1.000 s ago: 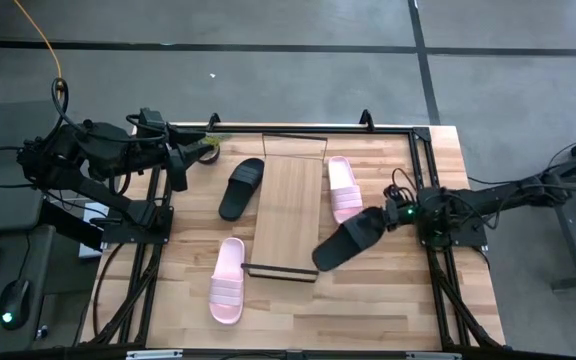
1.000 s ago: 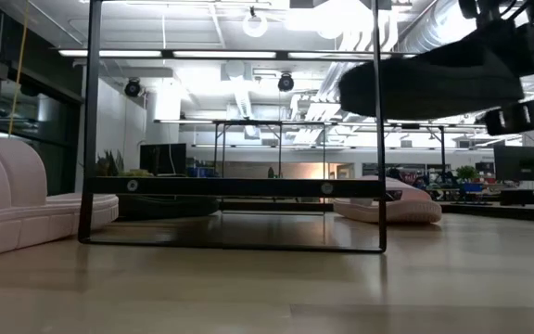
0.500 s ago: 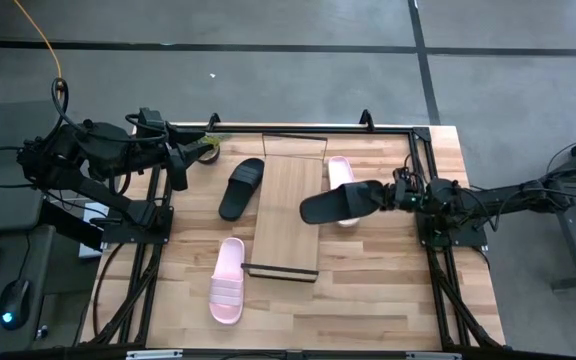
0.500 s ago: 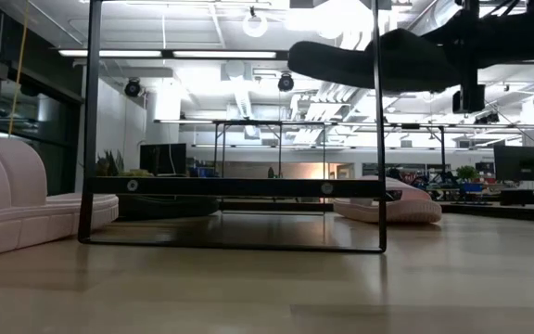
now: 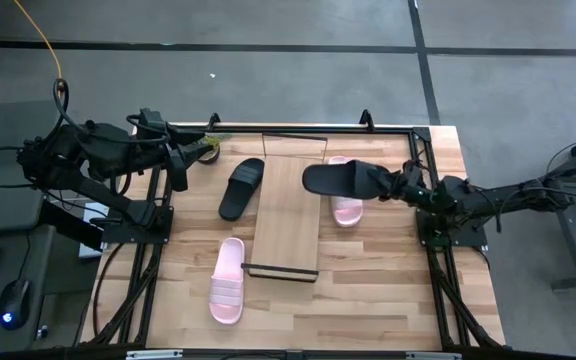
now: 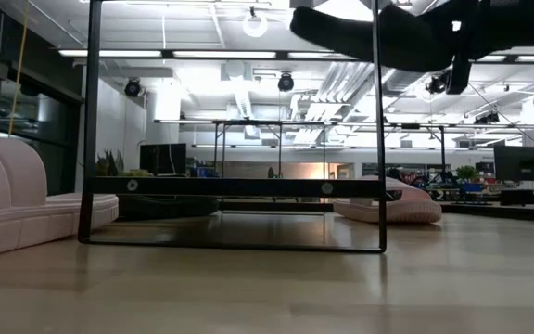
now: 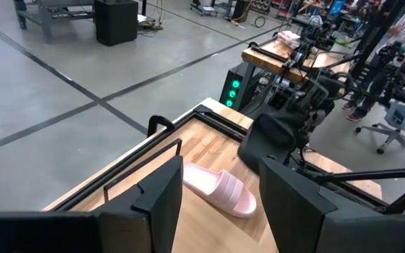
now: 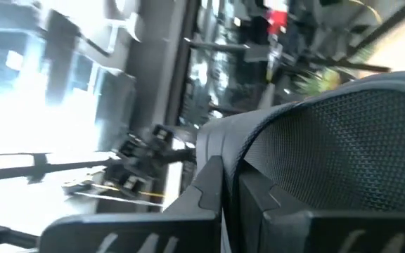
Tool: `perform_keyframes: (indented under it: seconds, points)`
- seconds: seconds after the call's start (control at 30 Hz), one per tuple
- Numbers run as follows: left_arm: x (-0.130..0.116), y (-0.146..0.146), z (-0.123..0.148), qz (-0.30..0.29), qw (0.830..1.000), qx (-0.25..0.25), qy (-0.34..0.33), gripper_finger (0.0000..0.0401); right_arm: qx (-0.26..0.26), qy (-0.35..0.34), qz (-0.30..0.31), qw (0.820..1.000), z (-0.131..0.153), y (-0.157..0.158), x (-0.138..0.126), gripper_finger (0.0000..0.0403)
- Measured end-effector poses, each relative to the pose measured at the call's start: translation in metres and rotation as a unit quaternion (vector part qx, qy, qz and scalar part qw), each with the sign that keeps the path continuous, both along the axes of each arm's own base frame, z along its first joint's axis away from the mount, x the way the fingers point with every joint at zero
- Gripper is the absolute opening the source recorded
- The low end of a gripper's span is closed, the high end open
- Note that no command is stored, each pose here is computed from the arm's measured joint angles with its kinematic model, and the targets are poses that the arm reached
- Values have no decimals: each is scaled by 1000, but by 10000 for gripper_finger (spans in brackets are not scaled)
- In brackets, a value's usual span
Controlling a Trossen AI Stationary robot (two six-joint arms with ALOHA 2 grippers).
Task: Pick and place slides into the shelf
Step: Put the bottom black slide on the shelf
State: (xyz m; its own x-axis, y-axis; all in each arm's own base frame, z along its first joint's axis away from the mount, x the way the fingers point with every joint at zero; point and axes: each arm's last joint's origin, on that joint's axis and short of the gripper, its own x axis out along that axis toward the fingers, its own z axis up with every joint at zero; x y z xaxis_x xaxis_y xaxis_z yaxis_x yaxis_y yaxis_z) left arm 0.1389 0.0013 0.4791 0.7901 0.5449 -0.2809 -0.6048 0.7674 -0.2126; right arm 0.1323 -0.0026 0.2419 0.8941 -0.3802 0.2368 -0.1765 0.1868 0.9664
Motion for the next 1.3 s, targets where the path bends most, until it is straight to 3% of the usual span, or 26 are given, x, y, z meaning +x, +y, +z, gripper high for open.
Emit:
perform_keyframes:
  seconds: [0.33,0.63,0.77,1.0,1.3]
  points:
    - [0,0,0,0,1000,0,0,172,18,28,-9,999,7,21,11,0]
    - [0,0,0,0,1000,0,2,172,-7,80,-40,996,42,45,52,0]
    - [0,0,0,0,1000,0,2,172,21,96,-70,993,48,54,71,0]
    - [-1,0,-2,-2,1000,0,10,172,55,125,-60,989,33,72,93,0]
    - [-1,0,-3,-2,1000,2,19,172,92,131,-55,986,13,93,101,0]
